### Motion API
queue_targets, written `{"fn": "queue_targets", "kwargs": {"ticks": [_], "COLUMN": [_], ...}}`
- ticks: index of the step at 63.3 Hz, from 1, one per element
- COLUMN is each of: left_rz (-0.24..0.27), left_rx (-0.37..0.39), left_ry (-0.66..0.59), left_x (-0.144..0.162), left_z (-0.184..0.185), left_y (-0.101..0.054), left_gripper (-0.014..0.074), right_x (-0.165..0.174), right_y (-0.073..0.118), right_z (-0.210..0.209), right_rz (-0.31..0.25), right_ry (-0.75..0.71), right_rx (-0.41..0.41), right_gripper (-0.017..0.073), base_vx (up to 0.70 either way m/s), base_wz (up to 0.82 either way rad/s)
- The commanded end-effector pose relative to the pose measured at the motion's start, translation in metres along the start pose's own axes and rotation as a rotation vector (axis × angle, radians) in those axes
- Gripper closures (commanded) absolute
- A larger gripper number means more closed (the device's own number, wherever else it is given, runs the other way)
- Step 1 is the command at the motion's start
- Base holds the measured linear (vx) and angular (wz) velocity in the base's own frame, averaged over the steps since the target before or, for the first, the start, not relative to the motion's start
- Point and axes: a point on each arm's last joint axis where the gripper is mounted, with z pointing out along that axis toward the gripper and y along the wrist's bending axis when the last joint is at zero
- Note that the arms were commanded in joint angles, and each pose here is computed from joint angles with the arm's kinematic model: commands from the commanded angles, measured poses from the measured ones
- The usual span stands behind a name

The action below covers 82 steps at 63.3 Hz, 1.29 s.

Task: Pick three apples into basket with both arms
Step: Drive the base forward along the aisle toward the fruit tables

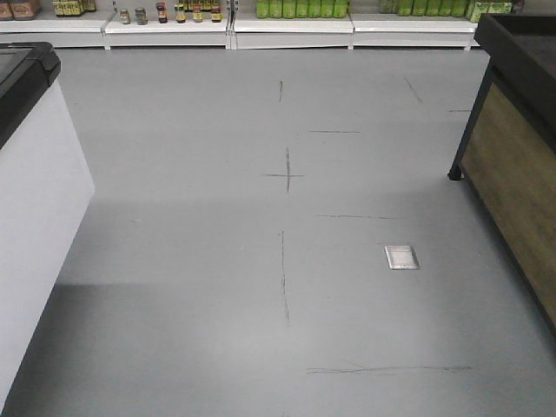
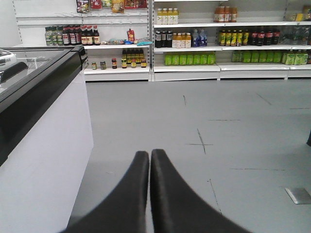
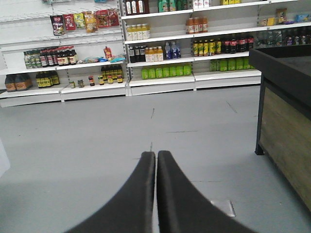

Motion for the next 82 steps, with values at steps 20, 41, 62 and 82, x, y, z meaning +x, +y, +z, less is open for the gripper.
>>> {"fn": "queue_targets", "kwargs": {"ticks": [20,41,62,82], "left_rz": [-0.003,-0.003,-0.003,-0.003], "left_rx": [0.004,0.004,0.004,0.004], "left_ry": [-0.077,-0.077,-0.077,-0.077], "left_x": [-0.0042,-0.0042,-0.0042,-0.0042], "left_z": [-0.0008,-0.0008,-0.0008,-0.0008], "left_y": [-0.0003,-0.0003,-0.0003,-0.0003], "left_gripper": [0.06,0.06,0.06,0.06], "right_x": [-0.0019,-0.0019,-0.0019,-0.0019], "right_y": [-0.0005,-0.0005,-0.0005,-0.0005], "right_z": [-0.0005,-0.0005,-0.0005,-0.0005], "right_rz": [-0.019,-0.019,-0.019,-0.019], "right_ry": [-0.066,-0.066,-0.066,-0.066], "right_rx": [0.006,0.006,0.006,0.006], "right_gripper": [0.0564,0.0564,0.0564,0.0564], "base_vx": [0.0,0.0,0.0,0.0], "base_wz": [0.0,0.0,0.0,0.0]}}
